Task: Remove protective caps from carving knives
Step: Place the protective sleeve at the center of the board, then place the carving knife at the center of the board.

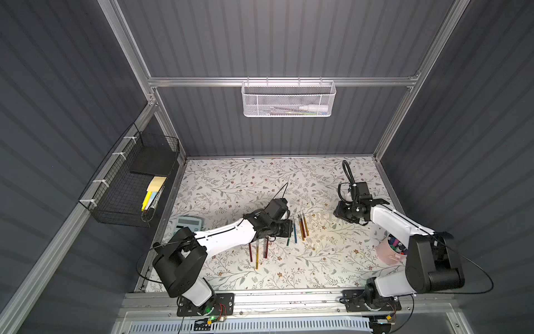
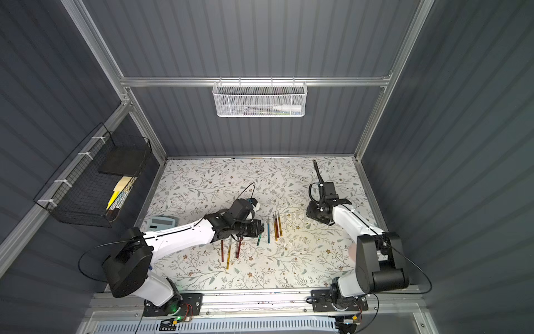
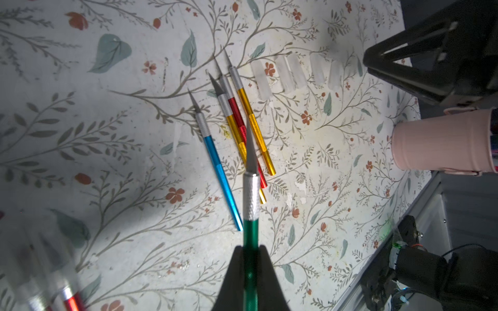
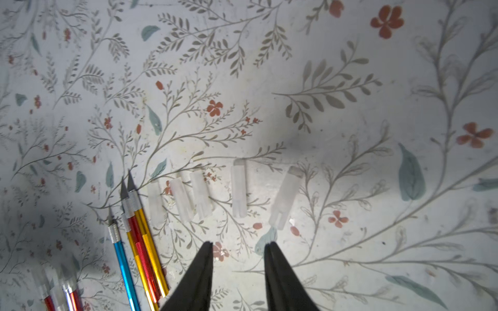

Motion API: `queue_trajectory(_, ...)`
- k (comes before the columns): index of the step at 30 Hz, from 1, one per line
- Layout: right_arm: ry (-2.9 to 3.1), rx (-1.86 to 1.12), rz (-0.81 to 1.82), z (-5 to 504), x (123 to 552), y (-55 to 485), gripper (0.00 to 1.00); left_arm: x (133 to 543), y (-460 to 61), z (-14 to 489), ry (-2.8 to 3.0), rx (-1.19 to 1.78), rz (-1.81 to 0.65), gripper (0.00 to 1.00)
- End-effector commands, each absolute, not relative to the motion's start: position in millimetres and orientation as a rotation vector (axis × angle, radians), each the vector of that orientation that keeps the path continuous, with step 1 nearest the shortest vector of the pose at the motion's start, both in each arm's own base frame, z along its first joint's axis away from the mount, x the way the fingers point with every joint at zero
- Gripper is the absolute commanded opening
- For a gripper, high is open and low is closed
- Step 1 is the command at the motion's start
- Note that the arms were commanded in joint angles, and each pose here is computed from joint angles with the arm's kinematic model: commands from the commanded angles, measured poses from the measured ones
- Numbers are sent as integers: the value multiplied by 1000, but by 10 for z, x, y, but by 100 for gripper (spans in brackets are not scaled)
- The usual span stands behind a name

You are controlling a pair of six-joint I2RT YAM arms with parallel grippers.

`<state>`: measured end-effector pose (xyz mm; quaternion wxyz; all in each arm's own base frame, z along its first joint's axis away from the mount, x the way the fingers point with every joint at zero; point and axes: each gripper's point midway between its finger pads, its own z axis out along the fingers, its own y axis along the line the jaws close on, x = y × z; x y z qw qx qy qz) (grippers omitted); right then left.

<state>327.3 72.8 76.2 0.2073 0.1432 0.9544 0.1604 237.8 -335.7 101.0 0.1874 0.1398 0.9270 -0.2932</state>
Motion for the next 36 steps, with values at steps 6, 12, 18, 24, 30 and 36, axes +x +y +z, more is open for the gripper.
queue_trajectory(6,2545,263,708,1117,3069,1065,43,2472,-3226,810,2668,288,-705,4)
queue_trajectory(12,2456,132,882,1386,2884,1319,53,2535,-3289,681,2710,262,-675,4)
queue_trajectory(18,2434,26,1045,1514,2734,1538,64,2567,-3308,553,2725,189,-681,4)
queue_trajectory(24,2464,-35,1070,1538,2636,1703,88,2623,-3416,470,2714,115,-747,4)
queue_trajectory(30,2507,-96,973,1510,2570,1816,99,2725,-3481,465,2695,82,-745,4)
queue_trajectory(36,2518,-108,943,1479,2559,1815,99,2760,-3522,387,2703,48,-752,4)
